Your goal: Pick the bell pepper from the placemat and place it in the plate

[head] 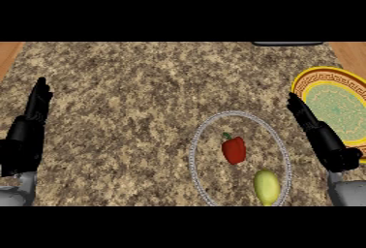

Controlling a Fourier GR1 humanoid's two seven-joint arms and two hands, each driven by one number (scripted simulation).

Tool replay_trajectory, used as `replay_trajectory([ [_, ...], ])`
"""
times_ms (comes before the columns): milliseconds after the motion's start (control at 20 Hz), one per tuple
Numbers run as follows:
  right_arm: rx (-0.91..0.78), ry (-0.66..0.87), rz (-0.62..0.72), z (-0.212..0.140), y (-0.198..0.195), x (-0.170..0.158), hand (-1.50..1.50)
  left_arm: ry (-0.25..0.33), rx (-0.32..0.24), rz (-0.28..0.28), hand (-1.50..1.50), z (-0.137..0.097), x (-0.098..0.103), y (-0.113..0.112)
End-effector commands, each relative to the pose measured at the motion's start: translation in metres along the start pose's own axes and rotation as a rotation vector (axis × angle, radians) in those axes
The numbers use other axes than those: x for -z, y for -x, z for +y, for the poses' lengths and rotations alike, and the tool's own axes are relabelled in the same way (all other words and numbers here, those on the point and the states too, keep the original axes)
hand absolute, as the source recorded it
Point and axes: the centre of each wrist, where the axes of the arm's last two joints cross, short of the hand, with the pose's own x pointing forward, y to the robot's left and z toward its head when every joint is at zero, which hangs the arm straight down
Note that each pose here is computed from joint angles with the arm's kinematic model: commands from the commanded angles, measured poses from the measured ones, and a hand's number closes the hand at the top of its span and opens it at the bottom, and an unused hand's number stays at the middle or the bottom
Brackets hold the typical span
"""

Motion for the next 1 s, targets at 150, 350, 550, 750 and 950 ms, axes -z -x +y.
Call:
replay_trajectory([
  [150,0.234,0.126,-0.005,0.109,-0.067,0.058,-1.5,0.144,-0.046,0.025,0.0,-0.027,0.014,-0.002],
  [350,-0.561,0.004,-0.094,0.043,-0.067,0.062,1.5,0.205,-0.065,0.057,0.0,-0.036,0.004,0.001],
  [550,-0.17,0.249,0.096,0.18,-0.048,0.047,-1.5,0.214,-0.11,0.089,0.0,-0.044,0.015,-0.002],
  [750,-0.329,0.209,0.038,0.228,-0.025,0.021,-1.5,0.234,-0.104,0.083,0.0,-0.059,0.015,0.004],
  [950,-0.515,0.273,-0.011,0.221,-0.041,0.023,-1.5,0.225,-0.125,0.117,0.0,-0.042,0.024,0.016],
])
